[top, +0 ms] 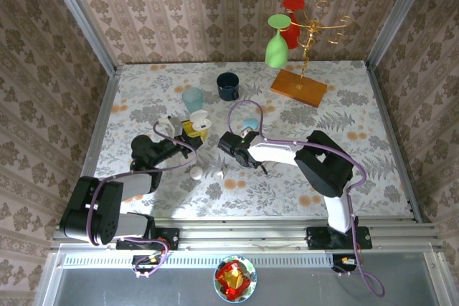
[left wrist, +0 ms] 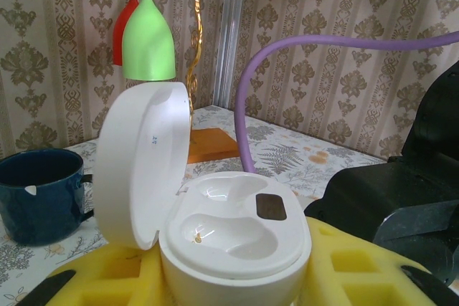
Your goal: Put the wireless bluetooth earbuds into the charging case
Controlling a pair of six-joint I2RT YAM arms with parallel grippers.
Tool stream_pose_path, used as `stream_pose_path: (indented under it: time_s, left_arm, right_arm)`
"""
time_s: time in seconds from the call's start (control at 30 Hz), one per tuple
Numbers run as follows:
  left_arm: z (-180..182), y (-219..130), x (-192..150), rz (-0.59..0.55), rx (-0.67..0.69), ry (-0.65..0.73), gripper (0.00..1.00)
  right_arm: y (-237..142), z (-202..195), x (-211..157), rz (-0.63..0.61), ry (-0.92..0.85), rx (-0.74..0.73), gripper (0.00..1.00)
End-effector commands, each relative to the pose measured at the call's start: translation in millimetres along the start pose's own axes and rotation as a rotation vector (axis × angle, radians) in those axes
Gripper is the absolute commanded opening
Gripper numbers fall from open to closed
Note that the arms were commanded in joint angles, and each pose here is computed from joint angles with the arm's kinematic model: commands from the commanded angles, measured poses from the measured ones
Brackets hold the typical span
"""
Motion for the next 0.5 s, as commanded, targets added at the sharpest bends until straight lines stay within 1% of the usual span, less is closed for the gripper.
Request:
stream_pose_path:
  time_s: [0.0, 0.2, 0.47]
  left_arm:
    - [-0.8, -3.2, 5.6, -0.023, 0.003, 0.043, 0.31]
    - [-1.5, -3.4, 5.6, -0.024, -0.002, 0.043, 0.31]
    - [-1.3, -3.4, 5.0, -0.022, -0.002, 0.041, 0.31]
  right_arm:
    - [1.9, 2.6, 3.0, -0.006, -0.006, -0.041, 0.42]
    - [5.3, 6.2, 4.1, 0.005, -0.020, -0.049, 0.40]
    - [11.6, 1.1, -0.9, 0.034, -0.021, -0.079, 0.36]
Point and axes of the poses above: each hand's point on the last joint's axis, 136 mm out from that joint toward the fingers, its own y axis out along the fingers, its own z axis along the line the jaws close on, x = y × z, the point moved 9 cm from there along -y, back along the fingers, and after that the axes turned 8 degrees about y, right-handed, at the moved point
